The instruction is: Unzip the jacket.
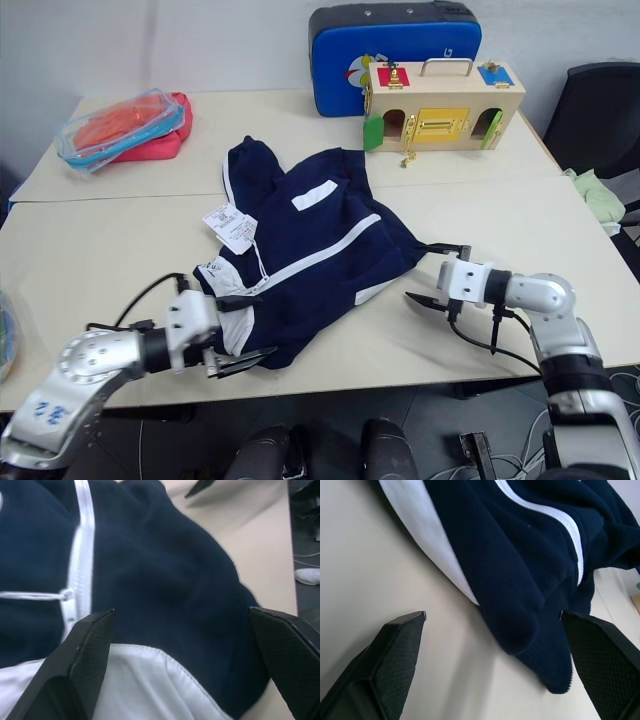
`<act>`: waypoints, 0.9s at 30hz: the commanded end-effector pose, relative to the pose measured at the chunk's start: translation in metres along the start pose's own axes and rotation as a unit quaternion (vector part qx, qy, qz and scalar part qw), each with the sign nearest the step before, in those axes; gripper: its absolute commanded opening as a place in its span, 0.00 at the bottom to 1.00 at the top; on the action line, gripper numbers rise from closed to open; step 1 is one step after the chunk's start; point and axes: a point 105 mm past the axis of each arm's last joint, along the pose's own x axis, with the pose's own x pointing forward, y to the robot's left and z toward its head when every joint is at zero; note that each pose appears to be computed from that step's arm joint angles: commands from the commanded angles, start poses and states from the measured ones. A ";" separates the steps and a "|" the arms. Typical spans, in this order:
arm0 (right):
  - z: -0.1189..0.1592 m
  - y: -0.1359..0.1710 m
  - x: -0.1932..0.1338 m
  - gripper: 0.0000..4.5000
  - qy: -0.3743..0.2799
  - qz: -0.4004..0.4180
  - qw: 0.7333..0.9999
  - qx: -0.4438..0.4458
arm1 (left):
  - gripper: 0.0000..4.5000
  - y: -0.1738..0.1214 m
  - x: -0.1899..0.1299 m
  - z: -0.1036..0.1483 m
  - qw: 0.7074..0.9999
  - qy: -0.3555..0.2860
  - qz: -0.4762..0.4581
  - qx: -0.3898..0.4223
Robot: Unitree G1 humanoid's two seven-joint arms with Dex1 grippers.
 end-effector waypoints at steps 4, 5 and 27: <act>-0.009 -0.012 0.019 0.86 0.033 0.025 0.999 -0.031 | 0.91 0.006 0.030 -0.014 0.999 0.035 0.038 -0.007; -0.010 -0.011 0.020 0.79 0.032 0.032 0.998 -0.031 | 0.86 0.006 0.033 -0.014 0.999 0.039 0.038 -0.001; 0.063 0.098 -0.066 0.00 -0.037 0.413 0.892 0.178 | 0.01 0.019 -0.080 -0.029 0.993 0.052 -0.107 -0.004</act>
